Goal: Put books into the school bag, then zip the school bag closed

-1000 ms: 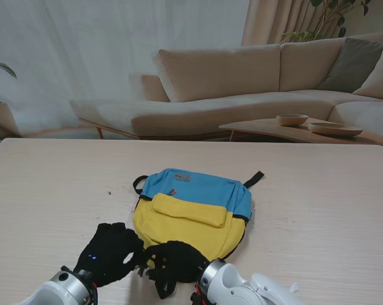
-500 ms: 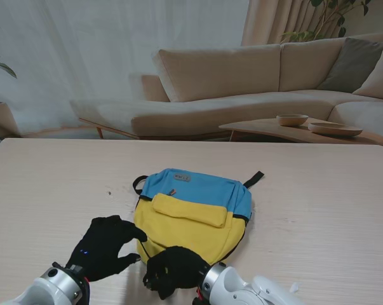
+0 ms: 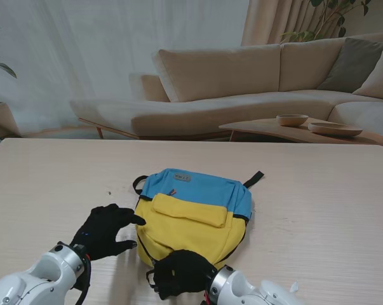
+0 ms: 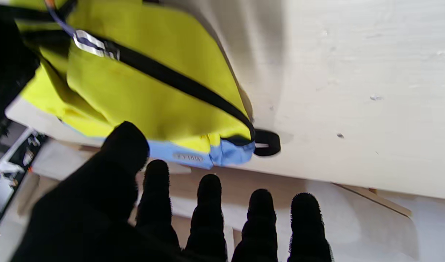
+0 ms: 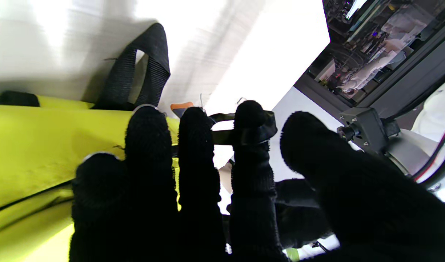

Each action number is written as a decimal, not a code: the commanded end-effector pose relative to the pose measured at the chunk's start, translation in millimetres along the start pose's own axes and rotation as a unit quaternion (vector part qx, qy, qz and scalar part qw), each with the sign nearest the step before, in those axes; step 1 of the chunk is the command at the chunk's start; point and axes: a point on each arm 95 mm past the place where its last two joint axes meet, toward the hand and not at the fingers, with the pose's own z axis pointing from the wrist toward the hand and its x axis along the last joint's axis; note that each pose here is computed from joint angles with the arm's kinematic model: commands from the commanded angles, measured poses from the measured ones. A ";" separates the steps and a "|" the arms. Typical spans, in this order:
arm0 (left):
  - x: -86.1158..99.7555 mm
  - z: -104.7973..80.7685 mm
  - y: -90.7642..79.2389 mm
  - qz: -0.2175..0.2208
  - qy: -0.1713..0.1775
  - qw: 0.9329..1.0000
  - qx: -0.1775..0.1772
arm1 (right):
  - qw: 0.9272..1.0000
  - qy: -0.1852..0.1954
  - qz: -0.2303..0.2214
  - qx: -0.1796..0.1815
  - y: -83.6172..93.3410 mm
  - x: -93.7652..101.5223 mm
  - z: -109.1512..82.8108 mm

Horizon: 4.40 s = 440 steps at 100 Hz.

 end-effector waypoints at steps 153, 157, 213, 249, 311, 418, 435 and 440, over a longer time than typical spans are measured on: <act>1.2 31.8 17.6 0.023 0.043 0.999 0.016 | 0.999 -0.013 -0.012 0.036 -1.1 -20.0 -15.5; 1.2 31.5 17.8 0.023 0.041 0.999 0.016 | 0.999 -0.013 -0.011 0.035 -0.4 -20.7 -16.6; 4.2 27.5 22.2 0.031 0.035 0.999 -0.008 | 0.999 -0.015 -0.013 0.035 0.6 -21.4 -17.3; 1.8 34.9 25.8 0.010 0.025 0.999 0.022 | 0.999 -0.019 -0.010 0.037 0.4 -24.4 -18.1; -1.3 32.4 23.6 0.029 0.014 0.999 0.020 | 0.999 -0.025 -0.026 0.041 24.1 -39.6 -38.0; -3.6 31.6 22.5 0.028 0.005 0.999 0.024 | 0.997 -0.056 -0.041 0.026 75.0 -90.0 -89.1; 6.7 32.3 20.9 0.010 0.021 0.999 0.023 | 0.998 -0.053 -0.033 0.031 70.6 -88.0 -85.9; 10.4 31.9 21.0 0.006 0.031 0.999 0.016 | 0.998 -0.052 -0.032 0.032 69.5 -87.8 -84.8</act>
